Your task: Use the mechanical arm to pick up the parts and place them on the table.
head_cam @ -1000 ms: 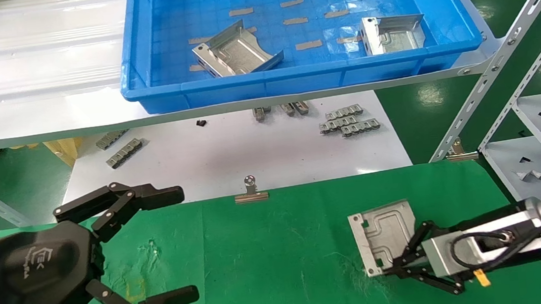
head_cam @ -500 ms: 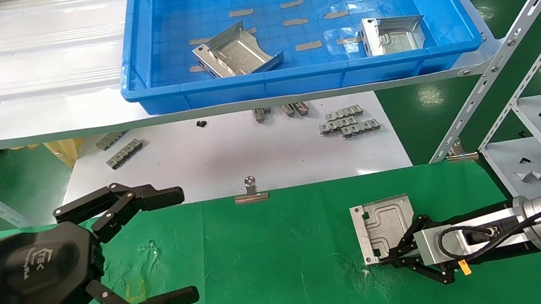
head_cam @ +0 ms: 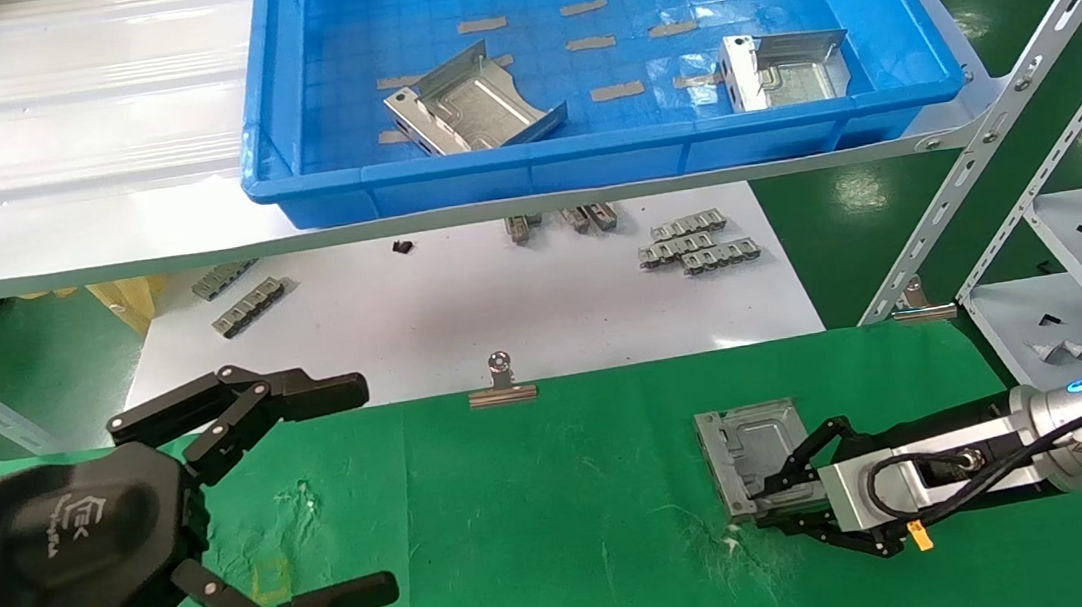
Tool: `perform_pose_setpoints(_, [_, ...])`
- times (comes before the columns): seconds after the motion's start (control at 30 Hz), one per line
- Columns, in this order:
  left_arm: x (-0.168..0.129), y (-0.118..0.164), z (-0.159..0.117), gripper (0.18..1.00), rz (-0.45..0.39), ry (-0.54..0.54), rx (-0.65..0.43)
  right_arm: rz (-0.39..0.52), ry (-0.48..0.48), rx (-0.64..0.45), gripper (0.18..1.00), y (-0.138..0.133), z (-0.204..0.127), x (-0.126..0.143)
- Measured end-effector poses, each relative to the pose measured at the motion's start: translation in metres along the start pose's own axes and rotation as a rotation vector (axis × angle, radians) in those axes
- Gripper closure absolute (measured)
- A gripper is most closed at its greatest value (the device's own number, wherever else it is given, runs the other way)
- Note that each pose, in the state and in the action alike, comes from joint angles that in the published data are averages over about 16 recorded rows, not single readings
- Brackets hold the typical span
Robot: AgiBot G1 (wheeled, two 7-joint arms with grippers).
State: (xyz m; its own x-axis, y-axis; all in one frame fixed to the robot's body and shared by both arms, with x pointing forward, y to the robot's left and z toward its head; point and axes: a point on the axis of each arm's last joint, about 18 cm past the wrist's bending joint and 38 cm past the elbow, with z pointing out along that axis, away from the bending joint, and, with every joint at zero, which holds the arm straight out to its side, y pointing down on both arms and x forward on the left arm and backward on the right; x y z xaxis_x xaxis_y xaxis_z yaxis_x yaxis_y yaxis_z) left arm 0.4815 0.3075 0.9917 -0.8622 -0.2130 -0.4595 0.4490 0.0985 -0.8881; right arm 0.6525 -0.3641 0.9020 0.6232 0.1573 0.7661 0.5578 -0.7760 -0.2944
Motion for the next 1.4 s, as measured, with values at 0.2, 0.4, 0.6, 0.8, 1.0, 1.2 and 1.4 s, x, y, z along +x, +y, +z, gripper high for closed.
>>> perform_pose_setpoints(0.2, [0.0, 0.0, 0.0, 0.184, 0.0, 0.0, 0.0, 0.039, 0.031, 0.057, 0.815, -0.014, -0.019, 0.016])
perform_pose_setpoints(0.4, [0.0, 0.0, 0.0, 0.184, 0.0, 0.0, 0.0, 0.158, 0.079, 0.127, 0.693, -0.029, -0.042, 0.034])
perform_pose_setpoints(0.6, [0.0, 0.0, 0.0, 0.184, 0.0, 0.0, 0.0, 0.296, 0.115, 0.196, 0.551, -0.042, -0.06, 0.047])
perform_pose_setpoints(0.8, [0.0, 0.0, 0.0, 0.184, 0.0, 0.0, 0.0, 0.386, 0.126, 0.232, 0.415, -0.047, -0.068, 0.052])
perform_pose_setpoints(1.0, [0.0, 0.0, 0.0, 0.184, 0.0, 0.0, 0.0, 0.392, 0.127, 0.241, 0.306, -0.049, -0.068, 0.053])
perform_pose_setpoints(1.2, [0.0, 0.0, 0.0, 0.184, 0.0, 0.0, 0.0, 0.394, 0.126, 0.258, 0.234, -0.051, -0.064, 0.051])
perform_pose_setpoints(1.4, [0.0, 0.0, 0.0, 0.184, 0.0, 0.0, 0.0, 0.411, 0.124, 0.311, 0.194, -0.057, -0.057, 0.046])
